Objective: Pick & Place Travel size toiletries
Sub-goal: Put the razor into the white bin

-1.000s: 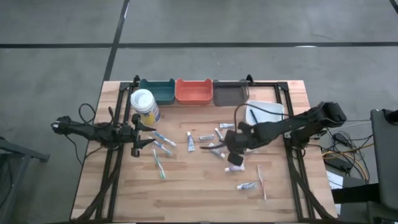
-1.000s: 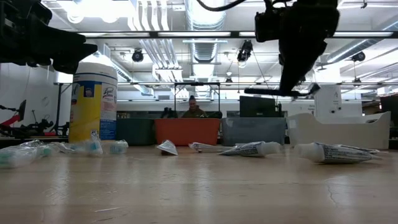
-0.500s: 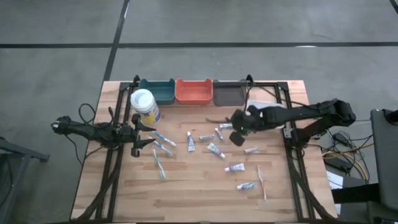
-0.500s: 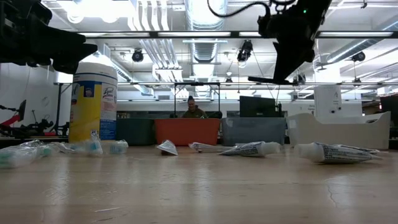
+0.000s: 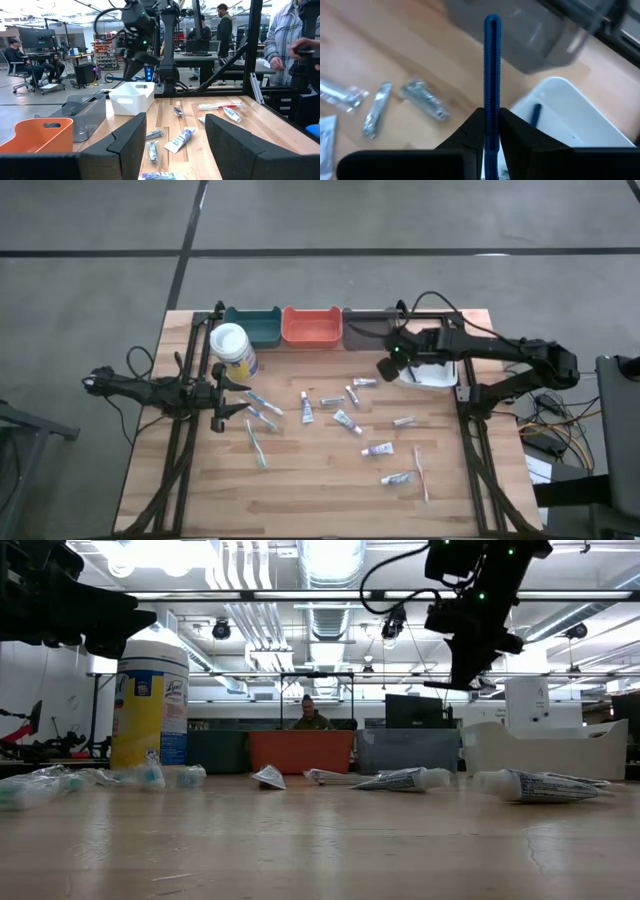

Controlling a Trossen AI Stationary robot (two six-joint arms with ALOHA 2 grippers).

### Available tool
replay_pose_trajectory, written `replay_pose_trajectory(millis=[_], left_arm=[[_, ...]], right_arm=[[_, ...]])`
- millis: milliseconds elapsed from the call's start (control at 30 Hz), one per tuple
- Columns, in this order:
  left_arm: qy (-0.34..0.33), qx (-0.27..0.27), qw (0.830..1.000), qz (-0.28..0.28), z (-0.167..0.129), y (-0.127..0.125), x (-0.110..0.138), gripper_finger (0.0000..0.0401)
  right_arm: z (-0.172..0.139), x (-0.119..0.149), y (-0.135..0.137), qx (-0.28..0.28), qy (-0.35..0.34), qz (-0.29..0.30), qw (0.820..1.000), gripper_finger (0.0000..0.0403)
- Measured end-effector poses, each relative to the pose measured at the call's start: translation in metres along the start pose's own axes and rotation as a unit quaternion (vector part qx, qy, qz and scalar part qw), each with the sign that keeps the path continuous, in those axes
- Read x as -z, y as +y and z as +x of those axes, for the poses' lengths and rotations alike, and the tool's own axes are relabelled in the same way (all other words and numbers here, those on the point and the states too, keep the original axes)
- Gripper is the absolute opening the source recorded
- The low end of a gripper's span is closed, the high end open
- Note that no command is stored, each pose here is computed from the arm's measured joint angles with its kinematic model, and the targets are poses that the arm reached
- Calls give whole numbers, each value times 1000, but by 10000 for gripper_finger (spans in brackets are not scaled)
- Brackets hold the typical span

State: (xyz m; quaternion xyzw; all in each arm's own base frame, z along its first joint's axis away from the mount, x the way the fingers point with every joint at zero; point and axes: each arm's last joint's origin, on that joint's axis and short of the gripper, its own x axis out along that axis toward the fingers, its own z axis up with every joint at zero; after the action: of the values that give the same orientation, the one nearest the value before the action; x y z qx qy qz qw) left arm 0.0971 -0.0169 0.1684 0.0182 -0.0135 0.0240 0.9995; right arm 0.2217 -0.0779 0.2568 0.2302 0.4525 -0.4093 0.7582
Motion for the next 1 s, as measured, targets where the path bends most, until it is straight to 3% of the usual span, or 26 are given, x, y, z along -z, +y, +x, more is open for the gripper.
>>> replay_pose_trajectory(millis=[533,1000], left_arm=[[0,0,1000,0,0,0,0,209],[0,0,1000,0,0,0,0,209]], right_arm=[[25,7,-38,78,55,145,985,47],[46,31,-51,114,94,185,971,47]])
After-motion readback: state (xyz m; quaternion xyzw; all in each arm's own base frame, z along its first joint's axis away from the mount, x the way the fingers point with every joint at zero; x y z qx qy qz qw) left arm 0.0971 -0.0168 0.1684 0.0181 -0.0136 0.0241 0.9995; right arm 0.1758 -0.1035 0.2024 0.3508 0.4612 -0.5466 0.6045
